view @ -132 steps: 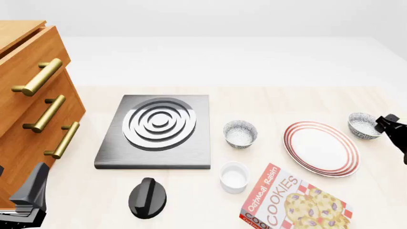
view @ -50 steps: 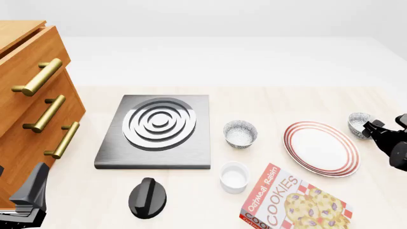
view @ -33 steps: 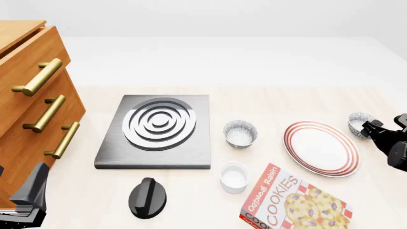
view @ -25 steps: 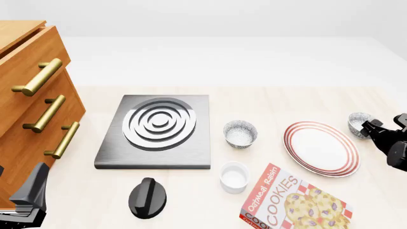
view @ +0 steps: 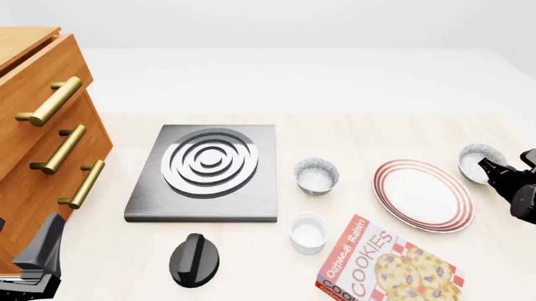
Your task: Pick the akita bowl next to the plate and place it on the plate.
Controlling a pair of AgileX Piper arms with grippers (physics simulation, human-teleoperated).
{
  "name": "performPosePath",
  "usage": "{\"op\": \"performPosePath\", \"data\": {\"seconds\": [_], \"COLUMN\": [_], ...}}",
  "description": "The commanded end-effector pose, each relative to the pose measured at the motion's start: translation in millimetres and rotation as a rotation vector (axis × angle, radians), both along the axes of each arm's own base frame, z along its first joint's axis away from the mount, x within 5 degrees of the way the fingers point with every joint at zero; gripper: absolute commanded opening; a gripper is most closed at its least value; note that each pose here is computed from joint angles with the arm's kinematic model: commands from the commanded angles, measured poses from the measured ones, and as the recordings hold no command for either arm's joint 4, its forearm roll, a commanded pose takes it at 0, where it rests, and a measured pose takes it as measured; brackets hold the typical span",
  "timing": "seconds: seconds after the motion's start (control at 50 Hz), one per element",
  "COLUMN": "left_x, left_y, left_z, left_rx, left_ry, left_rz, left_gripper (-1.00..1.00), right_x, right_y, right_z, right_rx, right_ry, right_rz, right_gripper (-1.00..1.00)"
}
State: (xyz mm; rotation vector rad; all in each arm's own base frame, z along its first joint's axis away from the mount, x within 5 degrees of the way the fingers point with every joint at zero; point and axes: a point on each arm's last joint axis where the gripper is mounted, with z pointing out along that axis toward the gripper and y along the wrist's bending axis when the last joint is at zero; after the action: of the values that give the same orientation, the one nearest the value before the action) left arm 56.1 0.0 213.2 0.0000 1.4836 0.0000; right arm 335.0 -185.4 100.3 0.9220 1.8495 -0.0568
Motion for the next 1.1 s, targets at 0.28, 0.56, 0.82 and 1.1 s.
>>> {"op": "performPosePath", "data": {"seconds": [0.28, 0.56, 0.82, 1.1], "left_x": [0.0, 0.0, 0.0, 0.0], "left_y": [0.0, 0.0, 0.0, 0.0], "left_z": [0.0, 0.0, 0.0, 0.0], "left_rx": [0.000, 0.000, 0.000, 0.000], "left_ry": [0.000, 0.000, 0.000, 0.000], "left_rz": [0.000, 0.000, 0.000, 0.000], "left_gripper": [1.00, 1.00, 1.00, 1.00], "right_x": [-5.3, -12.3, -15.2, -21.6], "right_y": [3.6, 8.6, 14.5, 28.2], "right_z": [14.1, 36.1, 50.7, 74.8], "right_rx": [0.031, 0.035, 0.041, 0.042], "right_ry": [-0.007, -0.042, -0.067, -0.106], "right_rz": [-0.012, -0.020, -0.017, 0.001], "right_gripper": [-1.00, -1.00, -1.00, -1.00]}}
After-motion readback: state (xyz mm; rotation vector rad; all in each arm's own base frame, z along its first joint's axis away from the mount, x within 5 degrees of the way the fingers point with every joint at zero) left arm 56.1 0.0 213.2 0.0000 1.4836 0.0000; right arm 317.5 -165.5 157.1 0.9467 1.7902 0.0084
